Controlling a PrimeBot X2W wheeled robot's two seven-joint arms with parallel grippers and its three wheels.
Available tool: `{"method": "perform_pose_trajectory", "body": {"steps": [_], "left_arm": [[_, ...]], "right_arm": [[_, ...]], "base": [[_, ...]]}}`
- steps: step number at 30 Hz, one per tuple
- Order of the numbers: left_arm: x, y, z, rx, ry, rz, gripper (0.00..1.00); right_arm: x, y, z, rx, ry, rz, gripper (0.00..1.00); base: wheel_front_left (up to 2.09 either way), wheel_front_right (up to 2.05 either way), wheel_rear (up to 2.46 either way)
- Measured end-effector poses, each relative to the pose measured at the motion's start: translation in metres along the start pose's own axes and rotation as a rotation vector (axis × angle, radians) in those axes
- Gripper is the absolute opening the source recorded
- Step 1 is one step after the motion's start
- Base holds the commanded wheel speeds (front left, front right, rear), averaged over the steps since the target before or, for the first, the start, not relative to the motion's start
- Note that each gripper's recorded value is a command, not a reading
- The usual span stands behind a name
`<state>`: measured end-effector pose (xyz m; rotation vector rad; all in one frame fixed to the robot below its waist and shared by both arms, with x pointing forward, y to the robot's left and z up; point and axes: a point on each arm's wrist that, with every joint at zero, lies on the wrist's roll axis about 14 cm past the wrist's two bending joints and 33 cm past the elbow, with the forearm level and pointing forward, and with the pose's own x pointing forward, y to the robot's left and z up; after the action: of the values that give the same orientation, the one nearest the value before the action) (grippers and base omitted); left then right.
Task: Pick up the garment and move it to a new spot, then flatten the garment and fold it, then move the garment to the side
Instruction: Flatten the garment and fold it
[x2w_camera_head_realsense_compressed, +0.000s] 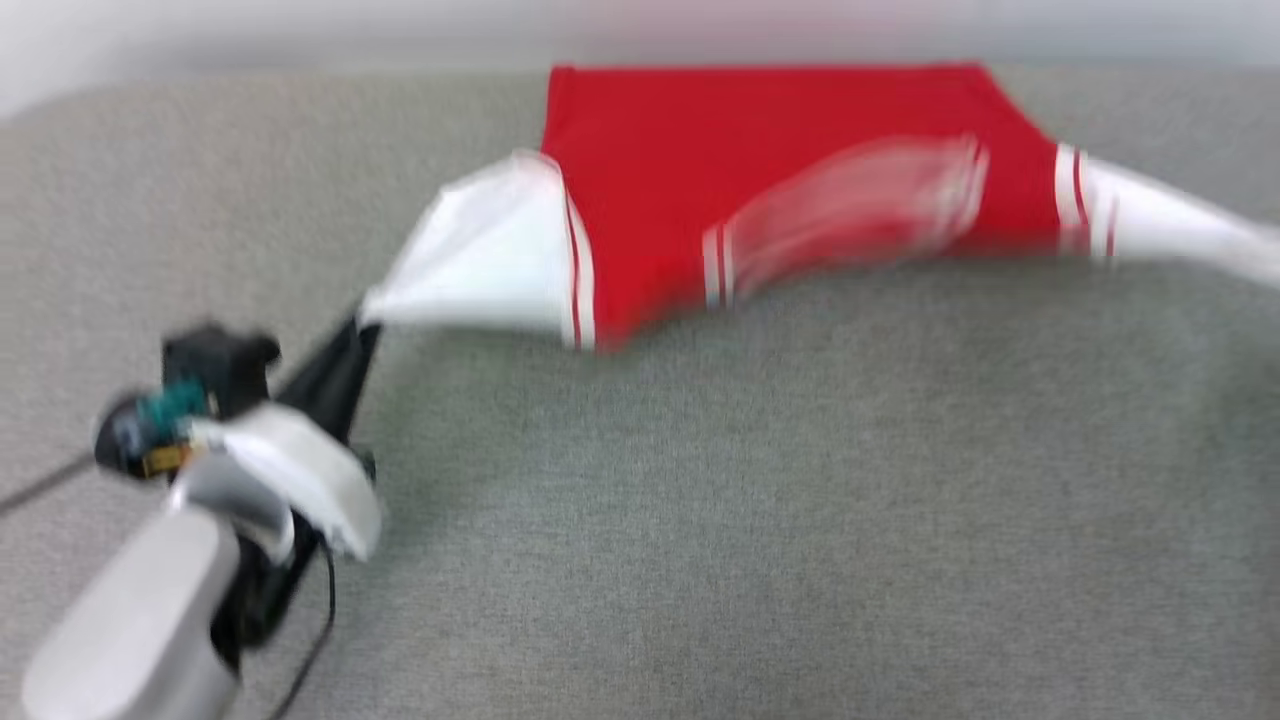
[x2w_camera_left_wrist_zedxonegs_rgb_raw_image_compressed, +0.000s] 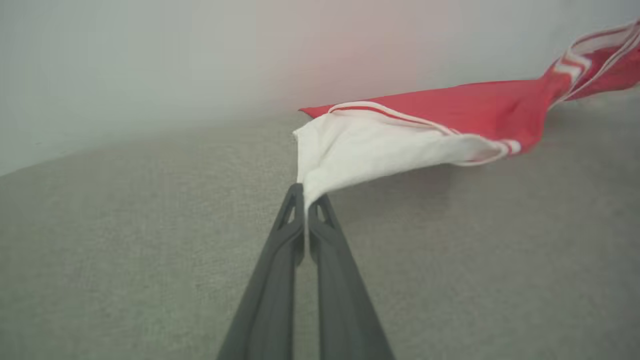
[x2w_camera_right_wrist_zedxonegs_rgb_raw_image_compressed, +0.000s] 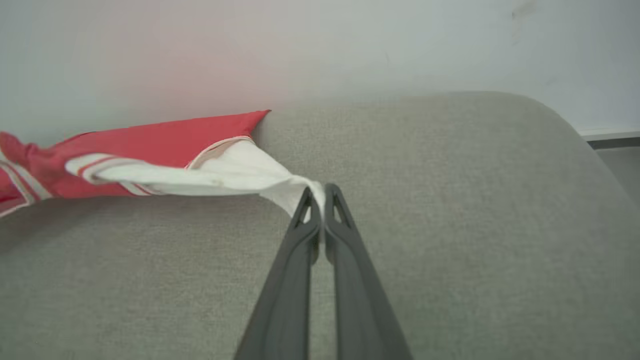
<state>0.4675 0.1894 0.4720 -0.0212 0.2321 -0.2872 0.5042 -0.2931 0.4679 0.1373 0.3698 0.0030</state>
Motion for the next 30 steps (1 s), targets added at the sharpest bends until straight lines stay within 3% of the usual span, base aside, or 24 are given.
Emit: {"method": "perform_pose_trajectory", "body": {"steps": [12, 19, 26, 27, 29, 30], "left_arm": [[-0.113, -0.015, -0.063, -0.061, 0.186, 0.056, 0.00], [-0.150, -0.031, -0.092, -0.151, 0.279, 0.057, 0.00], [-0.158, -0.041, -0.107, -0.177, 0.335, 0.039, 0.00], [-0.156, -0.044, -0.106, -0.184, 0.331, 0.031, 0.00], [-0.150, -0.049, -0.101, -0.188, 0.319, 0.009, 0.00], [-0.147, -0.051, -0.097, -0.190, 0.312, -0.005, 0.00]], "right_arm": [[-0.104, -0.020, -0.057, 0.036, 0.143, -0.041, 0.00], [-0.158, -0.029, -0.108, 0.071, 0.335, -0.068, 0.00], [-0.171, -0.020, -0.128, 0.097, 0.428, -0.065, 0.00], [-0.169, -0.018, -0.126, 0.083, 0.430, -0.060, 0.22], [-0.164, -0.014, -0.120, 0.074, 0.428, -0.051, 1.00], [-0.161, -0.011, -0.118, 0.071, 0.435, -0.042, 1.00]], "base": [[0.00, 0.00, 0.00], [0.00, 0.00, 0.00], [0.00, 0.00, 0.00], [0.00, 0.00, 0.00], [0.00, 0.00, 0.00], [0.00, 0.00, 0.00]]}}
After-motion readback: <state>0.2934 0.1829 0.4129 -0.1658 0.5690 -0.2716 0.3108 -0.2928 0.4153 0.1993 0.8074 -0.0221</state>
